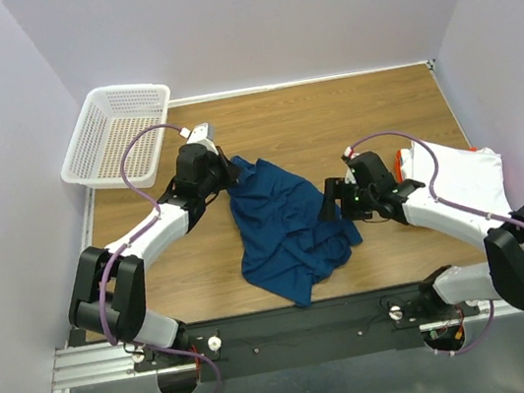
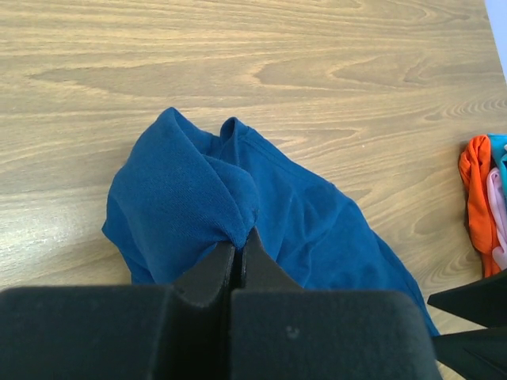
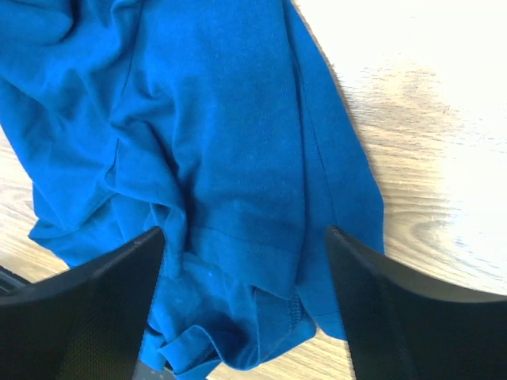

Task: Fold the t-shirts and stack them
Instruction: Move the tshirt to the center of the board, then flatten the tshirt out

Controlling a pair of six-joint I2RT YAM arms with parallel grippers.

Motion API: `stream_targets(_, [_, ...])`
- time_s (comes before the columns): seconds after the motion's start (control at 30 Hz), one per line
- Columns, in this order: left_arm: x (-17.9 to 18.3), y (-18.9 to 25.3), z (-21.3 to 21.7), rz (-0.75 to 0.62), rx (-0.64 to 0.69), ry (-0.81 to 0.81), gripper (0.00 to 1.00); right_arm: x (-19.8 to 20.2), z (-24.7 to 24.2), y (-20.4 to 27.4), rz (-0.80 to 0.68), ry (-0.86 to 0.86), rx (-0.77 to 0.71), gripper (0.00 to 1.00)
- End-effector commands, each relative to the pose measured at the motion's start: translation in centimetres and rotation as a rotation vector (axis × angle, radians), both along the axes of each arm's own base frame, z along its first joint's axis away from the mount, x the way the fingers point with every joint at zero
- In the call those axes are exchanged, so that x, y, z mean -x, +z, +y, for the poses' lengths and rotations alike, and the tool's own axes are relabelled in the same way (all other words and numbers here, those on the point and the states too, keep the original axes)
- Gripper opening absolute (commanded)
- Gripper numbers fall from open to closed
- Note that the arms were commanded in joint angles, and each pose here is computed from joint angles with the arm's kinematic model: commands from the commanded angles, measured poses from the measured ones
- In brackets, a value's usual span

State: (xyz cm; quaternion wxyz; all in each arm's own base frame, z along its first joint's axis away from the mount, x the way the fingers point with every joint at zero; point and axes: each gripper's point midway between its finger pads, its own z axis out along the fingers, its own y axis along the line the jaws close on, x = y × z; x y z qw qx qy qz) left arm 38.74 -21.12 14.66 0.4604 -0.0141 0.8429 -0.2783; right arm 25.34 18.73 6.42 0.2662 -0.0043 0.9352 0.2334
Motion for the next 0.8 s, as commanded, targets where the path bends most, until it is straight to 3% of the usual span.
stream_targets(0.0, [-0.4, -0.1, 0.5, -0.013, 0.002, 0.031, 0.00, 1.1, -0.2, -1.4, 0.063, -0.002, 0.021, 0.81])
stream_targets(0.17, [-0.5, 0.1, 0.7, -0.016, 0.004, 0.034, 0.00, 1.0, -0.4, -2.2, 0.076, -0.018, 0.051, 0.79])
stream_targets(0.2, [-0.4, 0.0, 0.7, -0.015, 0.003, 0.034, 0.00, 1.0, -0.5, -2.3, 0.078, -0.021, 0.056, 0.73])
stream_targets(0.3, [-0.4, 0.1, 0.7, -0.017, 0.006, 0.033, 0.00, 1.1, -0.6, -2.6, 0.084, -0.022, 0.064, 0.68])
stream_targets(0.43, [-0.4, 0.1, 0.6, -0.013, 0.009, 0.032, 0.00, 1.1, -0.6, -2.7, 0.085, -0.019, 0.068, 0.38])
stream_targets(0.63, [-0.4, 0.3, 0.7, -0.017, 0.009, 0.036, 0.00, 1.4, -0.7, -2.5, 0.082, -0.013, 0.074, 0.17])
stream_targets(0.73, [-0.4, 0.5, 0.7, -0.019, 0.011, 0.038, 0.00, 1.7, -0.8, -2.7, 0.095, -0.004, 0.084, 0.11])
stream_targets(0.77, [-0.4, 0.7, 0.8, -0.023, 0.014, 0.040, 0.00, 1.9, -0.9, -2.8, 0.095, 0.007, 0.090, 0.04])
